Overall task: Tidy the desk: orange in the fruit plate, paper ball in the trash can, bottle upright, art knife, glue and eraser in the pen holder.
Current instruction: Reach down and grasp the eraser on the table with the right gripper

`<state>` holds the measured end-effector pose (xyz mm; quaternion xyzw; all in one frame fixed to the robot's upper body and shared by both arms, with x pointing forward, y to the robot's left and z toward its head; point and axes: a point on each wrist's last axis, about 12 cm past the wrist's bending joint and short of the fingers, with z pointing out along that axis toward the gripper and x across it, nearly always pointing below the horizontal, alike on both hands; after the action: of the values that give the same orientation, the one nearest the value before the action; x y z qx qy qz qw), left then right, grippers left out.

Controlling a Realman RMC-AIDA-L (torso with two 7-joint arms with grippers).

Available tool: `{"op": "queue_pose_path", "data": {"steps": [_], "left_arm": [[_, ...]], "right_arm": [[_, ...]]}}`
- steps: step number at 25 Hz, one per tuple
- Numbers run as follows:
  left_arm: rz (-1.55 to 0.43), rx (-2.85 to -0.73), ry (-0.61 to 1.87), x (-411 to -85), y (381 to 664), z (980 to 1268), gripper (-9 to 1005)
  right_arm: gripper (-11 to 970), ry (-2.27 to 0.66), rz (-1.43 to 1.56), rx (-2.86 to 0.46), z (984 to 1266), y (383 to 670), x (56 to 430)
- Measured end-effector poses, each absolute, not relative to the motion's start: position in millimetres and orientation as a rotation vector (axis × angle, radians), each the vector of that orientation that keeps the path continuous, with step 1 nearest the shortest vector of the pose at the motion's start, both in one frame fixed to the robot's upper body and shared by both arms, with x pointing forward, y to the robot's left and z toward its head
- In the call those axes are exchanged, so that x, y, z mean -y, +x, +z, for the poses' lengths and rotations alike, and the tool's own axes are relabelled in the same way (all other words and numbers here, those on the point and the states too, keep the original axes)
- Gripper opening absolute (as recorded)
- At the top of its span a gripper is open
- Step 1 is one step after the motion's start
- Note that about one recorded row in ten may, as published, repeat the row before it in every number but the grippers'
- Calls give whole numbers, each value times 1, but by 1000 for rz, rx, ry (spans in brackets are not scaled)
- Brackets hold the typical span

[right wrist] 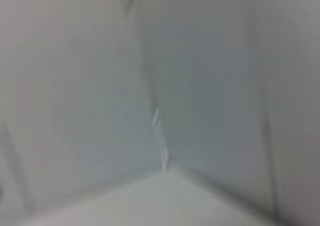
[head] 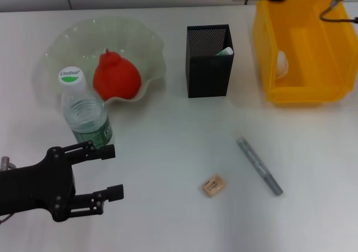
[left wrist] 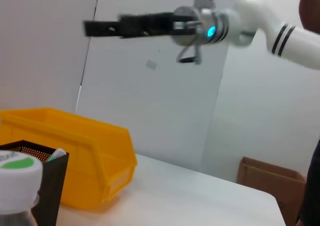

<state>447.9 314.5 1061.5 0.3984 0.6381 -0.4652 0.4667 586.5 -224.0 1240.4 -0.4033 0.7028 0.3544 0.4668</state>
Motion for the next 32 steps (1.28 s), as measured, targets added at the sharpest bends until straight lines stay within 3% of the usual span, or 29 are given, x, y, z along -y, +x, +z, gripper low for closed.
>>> {"op": "queue_pose_path", "data": {"steps": [2, 5, 9, 14, 20, 32], "left_arm": [[-1141, -1565, 976, -315, 447, 1062, 784], [-1141, -1570, 973, -317, 447, 1062, 784], [-1139, -1574, 975, -318, 447, 1062, 784], [-1136, -1577, 974, -320, 447, 1063, 784], [-1148, -1569, 983, -316, 449, 1063, 784], [-1142, -1570, 975, -315, 450, 1063, 784]], "right_arm": [[784, -1064, 840, -1772, 1251, 582, 221], [785, -1318, 721, -1966, 1278, 569, 204], [785, -1479, 633, -2099, 1281, 563, 188], [784, -1715, 464, -2231, 1257, 557, 154], [785, -1963, 337, -2260, 1205, 547, 114], [782, -2058, 248, -2197, 1166, 537, 88]]}}
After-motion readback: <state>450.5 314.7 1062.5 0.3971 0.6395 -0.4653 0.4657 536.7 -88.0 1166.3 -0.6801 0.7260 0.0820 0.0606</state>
